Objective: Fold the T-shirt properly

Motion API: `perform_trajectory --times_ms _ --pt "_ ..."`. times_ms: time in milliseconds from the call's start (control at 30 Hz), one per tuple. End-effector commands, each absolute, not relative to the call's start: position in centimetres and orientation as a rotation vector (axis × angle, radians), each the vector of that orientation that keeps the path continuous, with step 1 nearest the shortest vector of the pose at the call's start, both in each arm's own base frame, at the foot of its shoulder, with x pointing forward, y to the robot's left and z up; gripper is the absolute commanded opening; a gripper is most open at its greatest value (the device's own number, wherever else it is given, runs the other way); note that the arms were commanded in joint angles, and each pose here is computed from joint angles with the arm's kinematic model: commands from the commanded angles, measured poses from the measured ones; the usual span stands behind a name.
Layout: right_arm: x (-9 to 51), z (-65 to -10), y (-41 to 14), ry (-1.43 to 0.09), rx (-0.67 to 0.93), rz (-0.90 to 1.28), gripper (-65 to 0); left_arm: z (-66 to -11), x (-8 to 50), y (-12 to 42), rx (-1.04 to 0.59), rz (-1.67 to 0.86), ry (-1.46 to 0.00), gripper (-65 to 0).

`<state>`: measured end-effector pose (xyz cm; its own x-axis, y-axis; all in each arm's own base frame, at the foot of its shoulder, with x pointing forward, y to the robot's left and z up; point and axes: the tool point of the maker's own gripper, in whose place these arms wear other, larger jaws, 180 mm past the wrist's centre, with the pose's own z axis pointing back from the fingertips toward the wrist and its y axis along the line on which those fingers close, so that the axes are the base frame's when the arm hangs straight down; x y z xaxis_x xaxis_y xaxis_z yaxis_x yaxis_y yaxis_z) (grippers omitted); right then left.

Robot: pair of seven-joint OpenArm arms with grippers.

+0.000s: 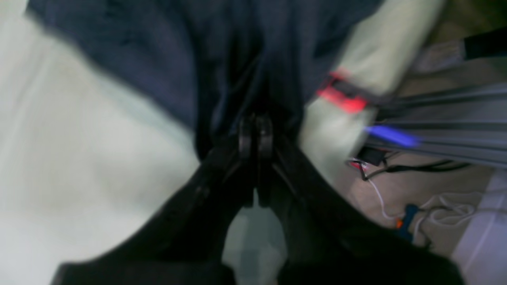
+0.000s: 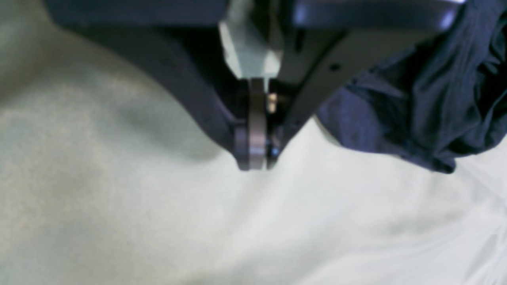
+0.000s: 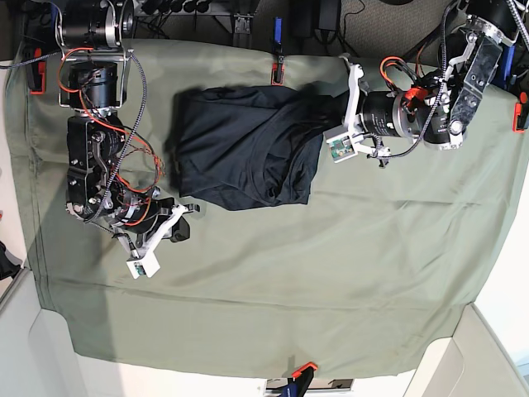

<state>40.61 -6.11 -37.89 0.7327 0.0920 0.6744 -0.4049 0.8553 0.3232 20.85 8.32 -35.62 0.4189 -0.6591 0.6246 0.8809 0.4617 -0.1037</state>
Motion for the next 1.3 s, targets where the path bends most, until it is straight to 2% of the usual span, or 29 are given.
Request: perform_trajectory --times_ms 0,67,167,567,733,1033,1267 --pt "42.1 -35.9 -6.0 -0.768 0.492 0.292 -65.0 -33.6 21.0 7.2 -0.502 -1.033 -0.608 -65.0" --pt "42.1 -35.9 -6.0 -0.768 0.492 0.292 -65.0 -31.7 20.1 5.7 -0.566 -1.061 -0.638 -65.0" --pt "42.1 -35.9 -6.0 -0.768 0.492 0.292 -65.0 -30.6 19.7 5.0 -0.571 -1.096 -0.664 -65.0" --pt "42.1 -35.7 -5.7 -0.773 0.502 0.288 -65.0 -33.1 14.5 4.1 -0.703 -1.016 -0.554 -65.0" --pt "42.1 -35.3 -4.8 -0.781 0.545 0.279 -65.0 -35.9 17.0 4.4 -0.613 -0.963 -0.598 -65.0" --pt "41.9 -35.2 -3.5 -0.779 0.567 0.290 -65.0 -40.2 18.8 4.9 -0.605 -0.837 -0.531 -65.0" --pt "42.0 -35.4 -3.8 -0.773 0.539 0.301 -65.0 -43.7 19.8 7.8 -0.479 -0.834 -0.483 -65.0"
